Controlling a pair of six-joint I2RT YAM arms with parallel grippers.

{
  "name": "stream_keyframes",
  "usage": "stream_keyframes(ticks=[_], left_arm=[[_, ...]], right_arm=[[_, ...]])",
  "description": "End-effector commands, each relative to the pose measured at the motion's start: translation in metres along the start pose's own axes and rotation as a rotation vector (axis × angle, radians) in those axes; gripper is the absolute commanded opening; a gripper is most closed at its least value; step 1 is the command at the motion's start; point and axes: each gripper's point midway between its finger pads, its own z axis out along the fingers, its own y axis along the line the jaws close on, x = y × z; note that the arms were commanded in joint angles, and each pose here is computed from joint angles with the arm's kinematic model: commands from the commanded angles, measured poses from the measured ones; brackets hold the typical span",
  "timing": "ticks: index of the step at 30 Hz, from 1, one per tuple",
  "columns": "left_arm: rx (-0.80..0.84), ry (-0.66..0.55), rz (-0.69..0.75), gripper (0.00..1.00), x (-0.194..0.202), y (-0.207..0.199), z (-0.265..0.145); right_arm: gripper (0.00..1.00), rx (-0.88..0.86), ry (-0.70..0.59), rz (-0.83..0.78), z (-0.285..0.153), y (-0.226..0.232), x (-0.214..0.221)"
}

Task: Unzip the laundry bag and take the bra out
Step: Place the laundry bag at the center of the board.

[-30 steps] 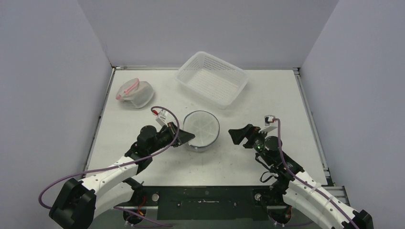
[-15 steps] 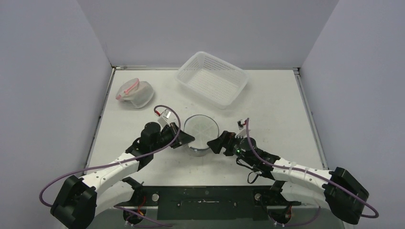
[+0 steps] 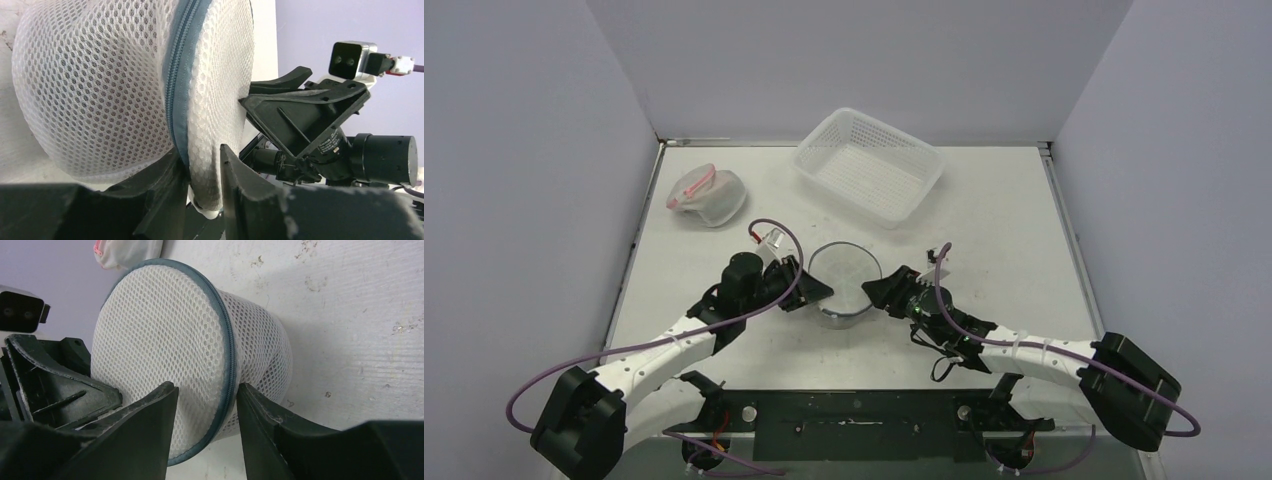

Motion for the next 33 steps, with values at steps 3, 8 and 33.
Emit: stream_keyframes(ticks=[3, 8, 33], left_arm=[[0.054, -0.002, 0.037, 0.43, -0.007, -0.025, -0.005], [0.044, 0.009, 0.034, 0.52, -0.001, -0.022, -0.014], [0.007, 0.032, -0.088, 0.61, 0.019, 0.003, -0.019]], right_arm=[[0.39, -0.059, -0.057, 0.088, 0.009, 0.028, -0.016], [0.27, -0.063, -0.075, 0.125, 0.004, 0.031, -0.023], [0.05, -0.075, -0.143, 0.298, -0.016, 0.012, -0.027]])
